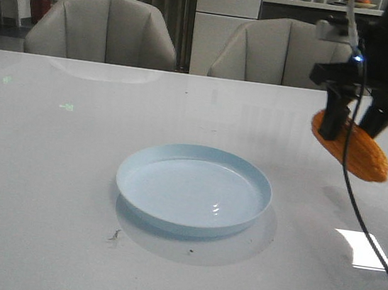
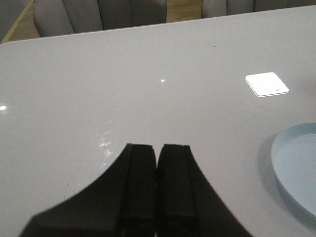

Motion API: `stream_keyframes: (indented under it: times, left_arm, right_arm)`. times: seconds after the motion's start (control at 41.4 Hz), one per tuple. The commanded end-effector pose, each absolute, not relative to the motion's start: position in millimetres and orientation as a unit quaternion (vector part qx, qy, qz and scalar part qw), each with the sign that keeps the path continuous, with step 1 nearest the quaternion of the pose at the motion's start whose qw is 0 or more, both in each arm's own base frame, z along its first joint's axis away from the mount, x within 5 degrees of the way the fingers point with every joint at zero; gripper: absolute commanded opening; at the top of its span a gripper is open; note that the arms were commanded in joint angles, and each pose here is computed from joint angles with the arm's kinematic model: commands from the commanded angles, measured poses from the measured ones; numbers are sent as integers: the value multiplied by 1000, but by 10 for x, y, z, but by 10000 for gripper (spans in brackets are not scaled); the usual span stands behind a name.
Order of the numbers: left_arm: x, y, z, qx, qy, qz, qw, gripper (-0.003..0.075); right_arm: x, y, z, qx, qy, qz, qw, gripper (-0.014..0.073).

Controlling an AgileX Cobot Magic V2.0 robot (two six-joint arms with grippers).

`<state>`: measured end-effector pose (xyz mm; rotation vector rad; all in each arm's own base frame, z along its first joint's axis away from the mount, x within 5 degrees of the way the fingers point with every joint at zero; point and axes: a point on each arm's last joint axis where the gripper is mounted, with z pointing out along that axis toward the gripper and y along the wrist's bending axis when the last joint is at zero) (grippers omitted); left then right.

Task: Place corn on plate with both arms
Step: 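Lift the corn and carry it with the right gripper over the plate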

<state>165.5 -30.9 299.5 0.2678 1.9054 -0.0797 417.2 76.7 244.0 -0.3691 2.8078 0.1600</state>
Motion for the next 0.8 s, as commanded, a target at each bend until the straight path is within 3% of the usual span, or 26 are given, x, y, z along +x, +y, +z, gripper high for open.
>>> stream_keyframes:
  times: [0.0, 0.193, 0.411, 0.7, 0.773]
  left_arm:
    - [1674, -297, 3187, 102, 778, -33, 619, 89]
    - [1674, -297, 3187, 102, 778, -33, 619, 89]
    - [1674, -297, 3187, 102, 778, -33, 619, 89]
    - [1674, -297, 3185, 102, 778, -33, 619, 89]
    - [1673, -297, 3181, 102, 780, -33, 617, 89]
  right_arm:
    - [4128, 1046, 2905, -163, 960, 83, 213, 278]
    - [3965, 1632, 3026, -230, 941, 104, 225, 278]
    - [3812, 2147, 2791, -287, 932, 113, 190, 278]
    - [3790, 2368, 2355, -311, 937, 104, 122, 281]
    - [3796, 2364, 2332, -312, 937, 100, 119, 325]
